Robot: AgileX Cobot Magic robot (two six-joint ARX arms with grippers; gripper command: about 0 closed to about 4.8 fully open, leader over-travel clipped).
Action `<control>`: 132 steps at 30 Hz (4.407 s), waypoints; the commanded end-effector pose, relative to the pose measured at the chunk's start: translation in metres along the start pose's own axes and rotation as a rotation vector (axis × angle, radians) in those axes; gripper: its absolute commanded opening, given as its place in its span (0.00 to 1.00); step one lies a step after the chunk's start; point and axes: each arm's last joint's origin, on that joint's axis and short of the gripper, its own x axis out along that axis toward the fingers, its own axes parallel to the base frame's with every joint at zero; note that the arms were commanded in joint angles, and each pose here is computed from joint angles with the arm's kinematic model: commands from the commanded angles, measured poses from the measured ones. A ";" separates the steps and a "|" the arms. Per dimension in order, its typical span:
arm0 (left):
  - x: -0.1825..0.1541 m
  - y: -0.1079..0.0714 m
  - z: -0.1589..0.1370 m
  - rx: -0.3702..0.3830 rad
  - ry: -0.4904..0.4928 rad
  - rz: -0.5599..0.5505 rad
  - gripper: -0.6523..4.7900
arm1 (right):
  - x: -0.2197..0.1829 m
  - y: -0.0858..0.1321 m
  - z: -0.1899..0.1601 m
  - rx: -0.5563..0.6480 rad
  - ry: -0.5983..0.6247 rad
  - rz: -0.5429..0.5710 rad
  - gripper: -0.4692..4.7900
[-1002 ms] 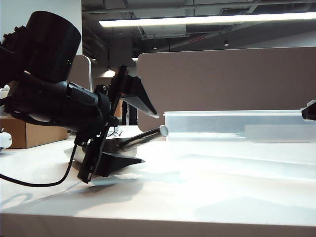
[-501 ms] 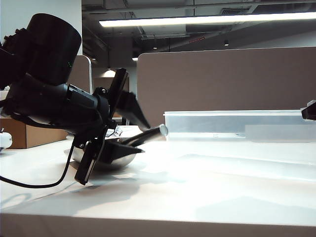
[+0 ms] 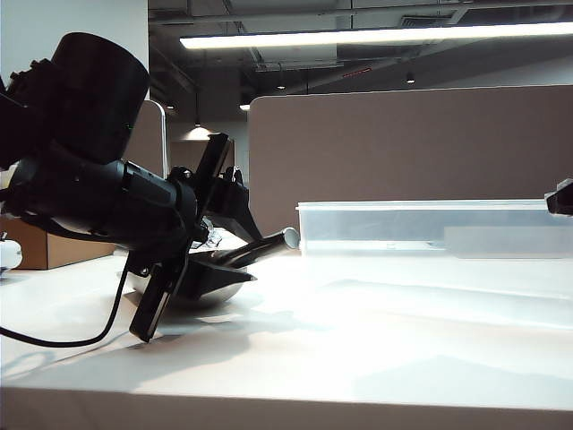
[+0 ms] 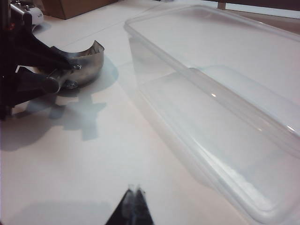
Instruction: Pick up the metal ice scoop from the table and place it inside the transparent plastic box.
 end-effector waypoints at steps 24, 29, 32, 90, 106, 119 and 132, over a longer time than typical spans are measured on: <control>-0.012 -0.005 0.053 0.151 0.129 -0.178 0.11 | -0.002 0.000 0.004 -0.007 -0.045 0.003 0.09; -0.020 -0.022 0.100 0.275 0.326 -0.317 0.11 | -0.003 0.000 0.005 -0.008 -0.059 0.002 0.09; -0.017 -0.042 0.116 0.322 0.455 -0.369 0.11 | -0.005 0.000 0.007 -0.010 -0.089 0.000 0.09; 0.123 -0.172 0.066 0.459 0.856 -0.429 0.11 | -0.015 -0.017 0.015 0.001 -0.201 -0.183 0.09; 0.123 -0.154 0.063 0.531 0.854 -0.338 0.11 | -0.015 -0.017 0.015 0.001 -0.201 -0.183 0.09; 0.114 -0.162 0.067 0.510 0.989 -0.428 0.11 | -0.015 -0.017 0.015 0.002 -0.200 -0.183 0.09; 0.099 -0.179 0.077 0.399 1.124 -0.484 0.11 | -0.015 -0.017 0.015 0.002 -0.200 -0.183 0.09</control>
